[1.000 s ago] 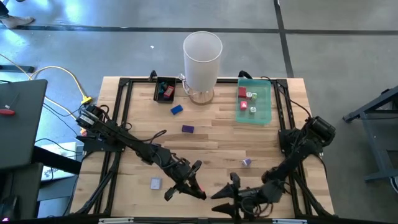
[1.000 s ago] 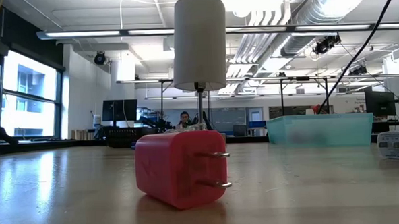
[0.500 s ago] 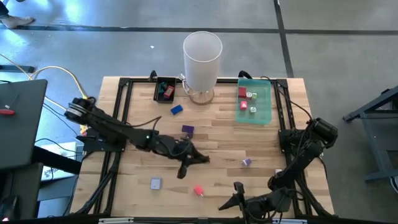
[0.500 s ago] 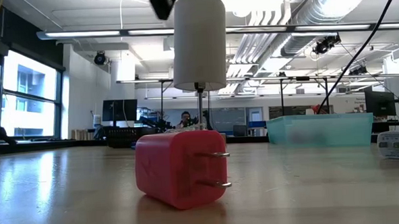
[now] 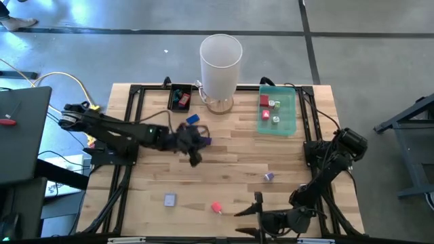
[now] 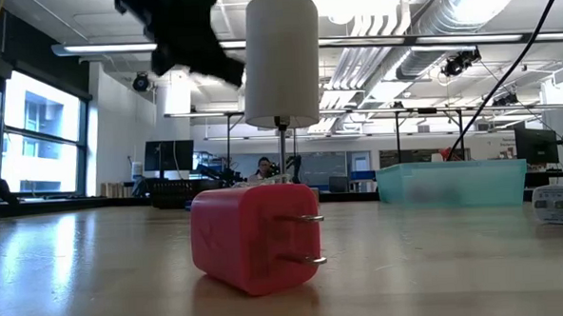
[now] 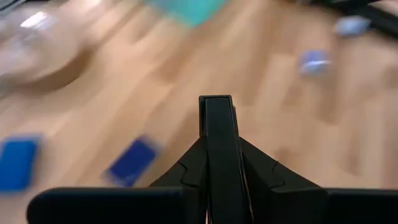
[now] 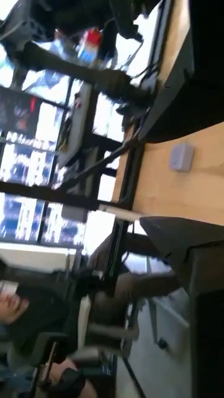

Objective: Pick & Place Office items
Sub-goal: Put the black digital clock into the black bin

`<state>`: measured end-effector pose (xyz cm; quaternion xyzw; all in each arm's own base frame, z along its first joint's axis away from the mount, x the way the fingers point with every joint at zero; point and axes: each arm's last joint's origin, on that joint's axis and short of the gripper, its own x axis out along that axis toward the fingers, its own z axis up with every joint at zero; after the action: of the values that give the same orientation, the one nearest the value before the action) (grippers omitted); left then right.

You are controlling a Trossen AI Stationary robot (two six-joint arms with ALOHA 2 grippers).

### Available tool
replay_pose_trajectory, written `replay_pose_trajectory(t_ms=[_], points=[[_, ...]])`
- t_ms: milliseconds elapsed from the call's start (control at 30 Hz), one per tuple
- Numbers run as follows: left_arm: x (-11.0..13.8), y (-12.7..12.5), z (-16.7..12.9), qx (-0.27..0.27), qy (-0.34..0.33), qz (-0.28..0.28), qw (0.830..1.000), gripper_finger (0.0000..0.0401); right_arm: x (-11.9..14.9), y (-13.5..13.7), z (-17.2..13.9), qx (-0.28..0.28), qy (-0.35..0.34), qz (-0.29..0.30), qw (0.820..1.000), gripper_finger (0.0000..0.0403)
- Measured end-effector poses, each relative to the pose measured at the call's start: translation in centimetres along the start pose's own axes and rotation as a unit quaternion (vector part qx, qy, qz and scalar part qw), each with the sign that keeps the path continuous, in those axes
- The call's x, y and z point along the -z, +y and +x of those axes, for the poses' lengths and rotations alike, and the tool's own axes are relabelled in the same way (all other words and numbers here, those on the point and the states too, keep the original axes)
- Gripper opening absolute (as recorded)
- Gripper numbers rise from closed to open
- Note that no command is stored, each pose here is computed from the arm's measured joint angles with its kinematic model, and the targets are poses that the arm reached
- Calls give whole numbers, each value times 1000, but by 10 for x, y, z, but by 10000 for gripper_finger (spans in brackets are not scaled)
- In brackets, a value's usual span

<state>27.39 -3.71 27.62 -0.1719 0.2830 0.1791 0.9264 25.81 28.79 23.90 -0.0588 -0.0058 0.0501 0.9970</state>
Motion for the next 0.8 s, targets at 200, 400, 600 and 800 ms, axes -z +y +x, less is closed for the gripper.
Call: replay_pose_trajectory(t_ms=[200,400,600,800], points=[[-4,59,10,-144,70,-82,984,51,3,-9,7,36,13,-9,999,191],[-18,111,14,-228,70,-132,962,51,16,-16,11,75,62,-19,995,191],[-32,168,10,-294,61,-167,939,51,35,-31,15,149,127,-57,979,191],[-34,209,7,-293,77,-208,930,51,41,-57,30,211,152,-100,960,191]])
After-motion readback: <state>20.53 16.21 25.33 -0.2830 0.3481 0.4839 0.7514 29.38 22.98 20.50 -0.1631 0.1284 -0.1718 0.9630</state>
